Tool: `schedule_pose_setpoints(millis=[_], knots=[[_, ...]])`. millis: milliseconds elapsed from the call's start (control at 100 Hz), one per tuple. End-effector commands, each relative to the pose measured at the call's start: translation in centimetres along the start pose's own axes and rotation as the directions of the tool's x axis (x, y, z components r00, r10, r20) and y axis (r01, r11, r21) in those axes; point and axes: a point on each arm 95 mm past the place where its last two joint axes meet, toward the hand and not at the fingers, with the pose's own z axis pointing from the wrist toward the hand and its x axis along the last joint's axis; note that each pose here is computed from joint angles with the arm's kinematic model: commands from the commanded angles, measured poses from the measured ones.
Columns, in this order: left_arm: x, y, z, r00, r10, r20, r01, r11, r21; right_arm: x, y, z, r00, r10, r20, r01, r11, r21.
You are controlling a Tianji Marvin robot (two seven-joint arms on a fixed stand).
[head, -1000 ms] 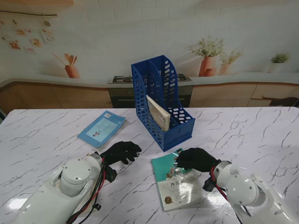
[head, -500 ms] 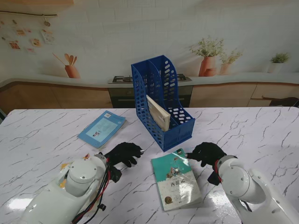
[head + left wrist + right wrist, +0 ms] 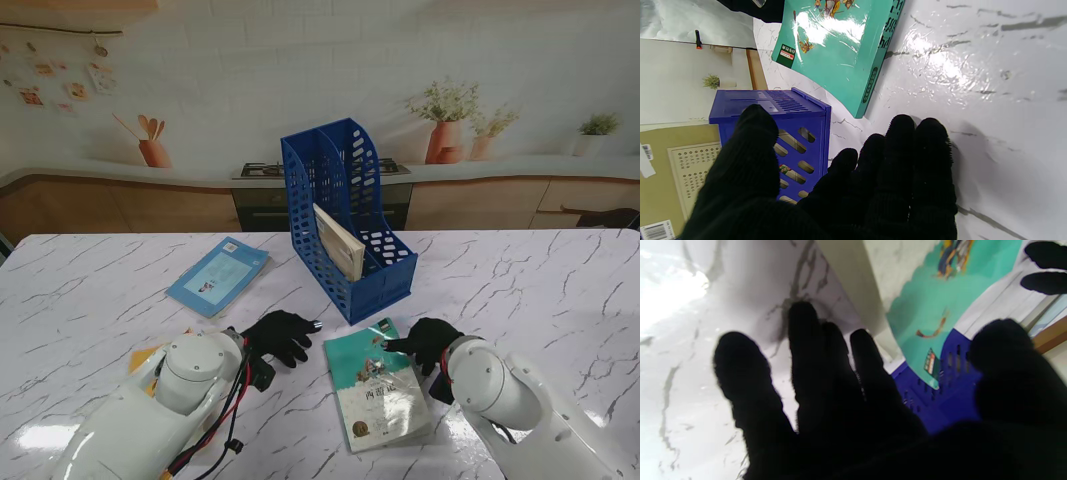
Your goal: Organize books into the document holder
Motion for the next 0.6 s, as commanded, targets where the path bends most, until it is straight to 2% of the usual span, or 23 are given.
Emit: schedule_pose_setpoints(millis=[0, 200, 590], knots=[[-1.2, 1.3, 0.6, 0.999, -0.021, 0.040, 0.023, 0.999, -0.031, -0.1, -1.7, 0.2, 1.000, 0.023, 0.007, -0.024, 0.999, 0.032], [-1.6, 1.8, 1.0, 0.994, -0.045, 0.104, 0.049, 0.998, -0.039, 0.1, -2.2, 0.3, 0.999, 0.045, 0.004, -0.045, 0.998, 0.038], [-2.2, 2.3, 1.9, 0.975, -0.134, 0.176, 0.147, 0.987, -0.063, 0.4, -3.1, 0.3, 0.997, 0.074, -0.019, -0.072, 0.995, 0.068]])
